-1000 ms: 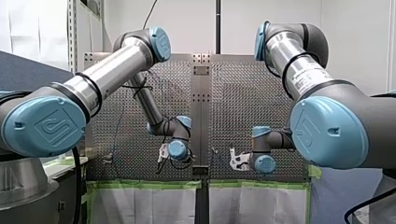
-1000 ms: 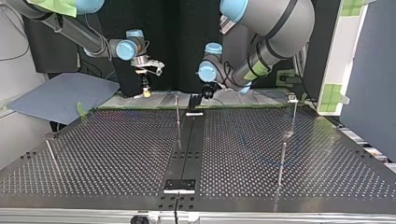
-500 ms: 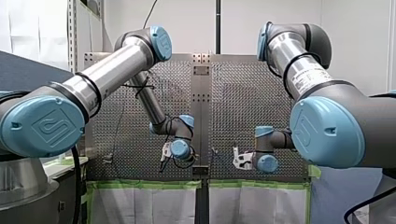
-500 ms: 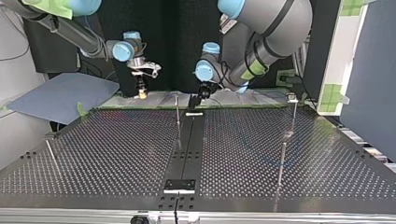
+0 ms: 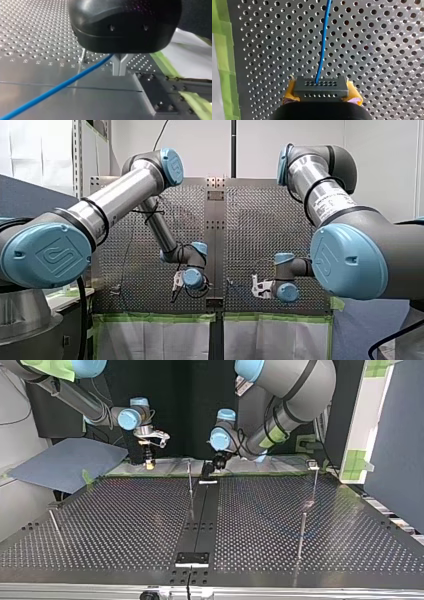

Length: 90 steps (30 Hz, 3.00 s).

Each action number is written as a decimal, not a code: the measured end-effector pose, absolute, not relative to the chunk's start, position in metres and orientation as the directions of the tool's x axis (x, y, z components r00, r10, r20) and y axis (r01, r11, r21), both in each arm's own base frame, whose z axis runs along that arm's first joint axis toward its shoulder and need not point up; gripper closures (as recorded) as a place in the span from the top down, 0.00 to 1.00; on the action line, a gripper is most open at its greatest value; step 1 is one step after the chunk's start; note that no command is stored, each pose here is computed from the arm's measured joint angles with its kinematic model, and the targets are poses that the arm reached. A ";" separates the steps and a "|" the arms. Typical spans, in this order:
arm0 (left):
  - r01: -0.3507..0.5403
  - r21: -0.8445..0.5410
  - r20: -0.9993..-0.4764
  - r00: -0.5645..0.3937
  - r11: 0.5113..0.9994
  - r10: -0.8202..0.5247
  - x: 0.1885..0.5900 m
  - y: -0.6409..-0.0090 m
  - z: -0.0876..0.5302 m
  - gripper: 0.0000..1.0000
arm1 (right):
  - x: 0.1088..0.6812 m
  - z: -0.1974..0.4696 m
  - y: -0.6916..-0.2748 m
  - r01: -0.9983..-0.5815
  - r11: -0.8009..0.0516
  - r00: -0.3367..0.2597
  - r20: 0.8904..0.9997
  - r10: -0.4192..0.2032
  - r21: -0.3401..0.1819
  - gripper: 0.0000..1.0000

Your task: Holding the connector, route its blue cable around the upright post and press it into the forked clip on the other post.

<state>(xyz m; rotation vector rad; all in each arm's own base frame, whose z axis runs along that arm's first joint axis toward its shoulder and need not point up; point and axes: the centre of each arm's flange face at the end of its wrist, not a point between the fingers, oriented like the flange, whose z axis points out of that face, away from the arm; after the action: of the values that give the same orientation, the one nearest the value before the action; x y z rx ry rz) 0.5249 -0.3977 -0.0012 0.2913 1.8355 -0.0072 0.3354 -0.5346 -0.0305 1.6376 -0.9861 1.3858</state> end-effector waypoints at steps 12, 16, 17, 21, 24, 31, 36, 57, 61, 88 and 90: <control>0.194 0.133 -0.954 -0.240 0.972 0.178 0.541 -0.401 0.011 0.00 | 0.328 -0.027 -0.546 -0.916 -0.396 0.108 0.991 -0.076 0.070 0.00; 0.188 0.134 -0.954 -0.243 0.973 0.178 0.545 -0.399 0.014 0.00 | 0.327 -0.023 -0.553 -0.918 -0.391 0.106 0.992 -0.072 0.070 0.00; 0.185 0.134 -0.954 -0.243 0.974 0.177 0.547 -0.399 0.014 0.00 | 0.327 -0.022 -0.555 -0.918 -0.391 0.105 0.992 -0.071 0.069 0.00; 0.180 0.133 -0.954 -0.243 0.975 0.175 0.551 -0.396 0.016 0.00 | 0.328 -0.017 -0.563 -0.919 -0.388 0.100 0.993 -0.062 0.068 0.00; 0.178 0.132 -0.954 -0.243 0.975 0.174 0.554 -0.395 0.018 0.00 | 0.329 -0.013 -0.570 -0.920 -0.386 0.097 0.994 -0.056 0.068 0.00; 0.180 0.131 -0.954 -0.244 0.975 0.174 0.559 -0.397 0.023 0.00 | 0.332 -0.003 -0.584 -0.920 -0.387 0.084 0.996 -0.036 0.064 0.00; 0.180 0.131 -0.954 -0.244 0.975 0.173 0.562 -0.398 0.025 0.00 | 0.333 0.001 -0.590 -0.920 -0.388 0.079 0.996 -0.027 0.063 0.00; 0.177 0.129 -0.956 -0.238 0.976 0.170 0.575 -0.404 0.041 0.00 | 0.331 0.013 -0.608 -0.914 -0.402 0.054 0.999 0.000 0.050 0.00; 0.176 0.129 -0.956 -0.238 0.976 0.170 0.576 -0.404 0.043 0.00 | 0.330 0.014 -0.609 -0.911 -0.410 0.048 0.999 0.000 0.044 0.00; 0.202 0.138 -0.943 -0.272 0.970 0.191 0.566 -0.411 0.041 1.00 | 0.328 0.012 -0.610 -0.906 -0.421 0.044 0.999 -0.007 0.037 0.00; 0.207 0.131 -0.941 -0.283 0.970 0.187 0.564 -0.411 0.040 1.00 | 0.328 0.012 -0.610 -0.906 -0.422 0.045 0.999 -0.009 0.037 0.00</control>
<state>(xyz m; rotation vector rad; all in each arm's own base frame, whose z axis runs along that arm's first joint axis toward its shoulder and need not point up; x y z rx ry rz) 0.5645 -0.4110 0.0403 0.2869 1.8676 -0.0196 0.3281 -0.6101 0.0118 1.5556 -0.9531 1.4792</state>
